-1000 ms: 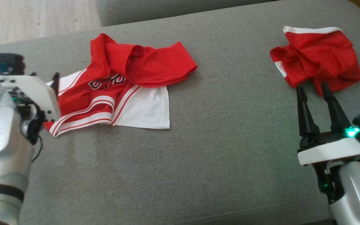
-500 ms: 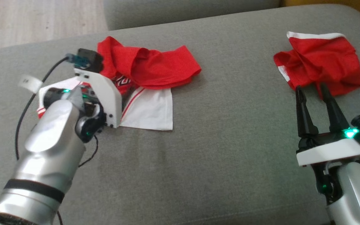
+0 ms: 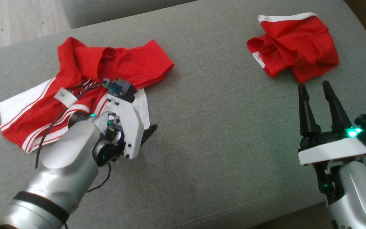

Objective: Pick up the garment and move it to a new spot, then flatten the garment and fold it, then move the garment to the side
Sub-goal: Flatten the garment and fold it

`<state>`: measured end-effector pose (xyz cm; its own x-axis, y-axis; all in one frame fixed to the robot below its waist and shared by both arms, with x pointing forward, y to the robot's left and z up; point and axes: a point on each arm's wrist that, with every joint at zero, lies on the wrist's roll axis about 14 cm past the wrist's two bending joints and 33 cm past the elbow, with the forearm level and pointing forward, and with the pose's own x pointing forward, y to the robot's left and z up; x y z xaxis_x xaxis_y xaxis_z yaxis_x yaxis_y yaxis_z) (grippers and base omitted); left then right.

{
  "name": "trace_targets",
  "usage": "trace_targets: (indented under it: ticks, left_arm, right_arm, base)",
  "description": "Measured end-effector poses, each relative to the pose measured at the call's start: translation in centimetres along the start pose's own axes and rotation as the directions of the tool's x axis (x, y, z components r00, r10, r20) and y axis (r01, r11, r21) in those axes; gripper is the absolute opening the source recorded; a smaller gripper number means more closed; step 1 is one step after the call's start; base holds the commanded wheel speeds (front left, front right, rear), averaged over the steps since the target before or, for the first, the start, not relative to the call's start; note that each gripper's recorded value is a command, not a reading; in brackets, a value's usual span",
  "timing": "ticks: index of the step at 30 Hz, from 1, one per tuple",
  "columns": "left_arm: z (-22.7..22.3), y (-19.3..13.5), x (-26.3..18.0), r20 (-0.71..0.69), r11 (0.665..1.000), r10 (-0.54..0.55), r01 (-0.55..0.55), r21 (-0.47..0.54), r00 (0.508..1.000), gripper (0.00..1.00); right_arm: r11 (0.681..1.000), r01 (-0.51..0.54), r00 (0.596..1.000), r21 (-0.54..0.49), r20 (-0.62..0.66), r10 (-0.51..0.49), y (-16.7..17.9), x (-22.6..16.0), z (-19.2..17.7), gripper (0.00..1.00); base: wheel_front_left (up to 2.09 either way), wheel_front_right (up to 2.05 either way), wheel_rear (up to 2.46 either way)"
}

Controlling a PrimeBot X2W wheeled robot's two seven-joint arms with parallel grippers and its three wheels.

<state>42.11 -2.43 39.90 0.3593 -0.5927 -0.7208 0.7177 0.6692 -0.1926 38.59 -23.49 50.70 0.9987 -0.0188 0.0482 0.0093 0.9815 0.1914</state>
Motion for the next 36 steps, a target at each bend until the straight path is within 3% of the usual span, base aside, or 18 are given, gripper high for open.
trace_targets:
  ticks: [10, 11, 12, 13, 14, 26, 36]
  left_arm:
    - [-1.9, 1.8, 1.0, -0.074, 0.995, 0.068, -0.062, 0.084, 0.995, 1.00]
    - [-1.7, 2.2, 1.0, -0.066, 0.994, 0.078, -0.073, 0.086, 0.995, 0.77]
    - [-1.6, 2.5, 1.0, -0.057, 0.993, 0.088, -0.083, 0.085, 0.995, 0.45]
    - [-1.7, 2.8, 1.0, -0.052, 0.992, 0.097, -0.092, 0.082, 0.994, 0.20]
    - [-1.7, 3.0, 1.0, -0.050, 0.992, 0.103, -0.099, 0.080, 0.993, 0.00]
    - [-0.1, 1.9, -0.7, 0.036, 0.995, 0.090, -0.091, 0.044, 0.995, 0.00]
    - [1.5, 1.5, -5.8, 0.090, 0.994, 0.068, -0.076, 0.079, 0.994, 0.00]
  right_arm:
    - [1.000, 0.013, 1.000, -0.004, 0.002, -0.013, -0.5, 0.1, 0.0, 1.00]
    - [1.000, 0.012, 1.000, -0.003, -0.001, -0.012, -0.4, 0.2, -0.1, 1.00]
    - [1.000, 0.011, 1.000, -0.003, -0.003, -0.011, -0.4, 0.2, -0.2, 1.00]
    - [1.000, 0.009, 1.000, -0.002, -0.005, -0.009, -0.3, 0.3, -0.3, 1.00]
    - [1.000, 0.007, 1.000, -0.002, -0.003, -0.007, -0.3, 0.3, -0.3, 1.00]
    - [0.999, -0.031, 0.999, 0.014, 0.013, 0.030, 1.1, 0.7, 0.2, 1.00]
    - [0.993, -0.111, 0.993, 0.028, 0.031, 0.110, 3.9, 1.3, 0.6, 1.00]
  base:
    - [0.00, 0.00, 0.00]
    - [0.00, 0.00, 0.00]
    - [0.00, 0.00, 0.00]
    - [0.00, 0.00, 0.00]
    - [0.00, 0.00, 0.00]
    - [0.00, 0.00, 0.00]
    - [0.00, 0.00, 0.00]
